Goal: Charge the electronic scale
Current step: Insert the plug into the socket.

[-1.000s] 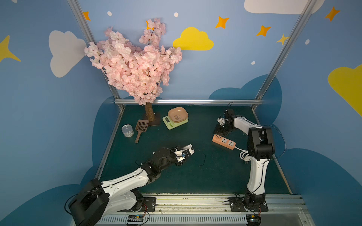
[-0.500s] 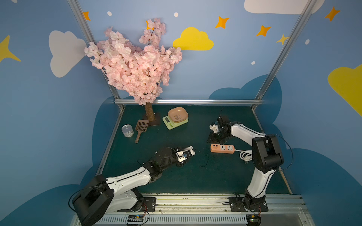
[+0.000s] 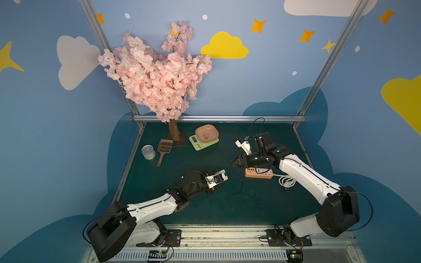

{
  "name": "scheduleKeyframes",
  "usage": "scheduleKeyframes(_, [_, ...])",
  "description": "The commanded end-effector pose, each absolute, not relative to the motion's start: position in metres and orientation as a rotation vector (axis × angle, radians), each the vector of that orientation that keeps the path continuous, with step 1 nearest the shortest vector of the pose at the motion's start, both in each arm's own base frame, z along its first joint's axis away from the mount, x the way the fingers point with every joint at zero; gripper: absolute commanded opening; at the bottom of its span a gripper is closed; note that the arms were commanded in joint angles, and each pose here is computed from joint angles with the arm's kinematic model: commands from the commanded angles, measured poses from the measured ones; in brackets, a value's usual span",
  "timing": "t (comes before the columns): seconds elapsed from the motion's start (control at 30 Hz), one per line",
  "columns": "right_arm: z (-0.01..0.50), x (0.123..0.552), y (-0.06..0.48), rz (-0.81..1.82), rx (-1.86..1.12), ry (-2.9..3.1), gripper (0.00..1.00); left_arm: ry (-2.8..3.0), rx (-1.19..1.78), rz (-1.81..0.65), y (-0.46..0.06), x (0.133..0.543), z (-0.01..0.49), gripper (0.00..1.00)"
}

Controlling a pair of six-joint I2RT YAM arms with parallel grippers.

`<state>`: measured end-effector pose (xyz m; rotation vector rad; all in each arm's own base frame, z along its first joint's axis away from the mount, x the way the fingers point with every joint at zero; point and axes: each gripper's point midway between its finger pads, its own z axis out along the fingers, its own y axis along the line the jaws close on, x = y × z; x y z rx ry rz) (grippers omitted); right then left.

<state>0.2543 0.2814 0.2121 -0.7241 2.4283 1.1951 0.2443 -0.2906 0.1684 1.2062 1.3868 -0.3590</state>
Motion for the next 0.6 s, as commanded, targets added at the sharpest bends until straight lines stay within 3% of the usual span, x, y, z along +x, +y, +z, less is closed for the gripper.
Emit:
scheduleKeyframes(0.0, [0.229,0.231,0.289,1.264,-0.822,2.343,0.63,1.347,1.161,-0.391,-0.297,0.247,0.187,0.33])
scheduleKeyframes(0.2, [0.221,0.213,0.29,1.165,-0.852,2.346,0.71,1.354,1.142,-0.395,-0.297,0.249,0.19,0.33])
scheduleKeyframes(0.33, [0.202,0.214,0.291,1.029,-0.836,2.418,0.73,1.35,1.137,-0.407,-0.298,0.249,0.193,0.33])
scheduleKeyframes(0.57, [0.193,0.215,0.304,1.027,-0.816,2.451,0.74,1.346,1.139,-0.426,-0.302,0.248,0.195,0.33])
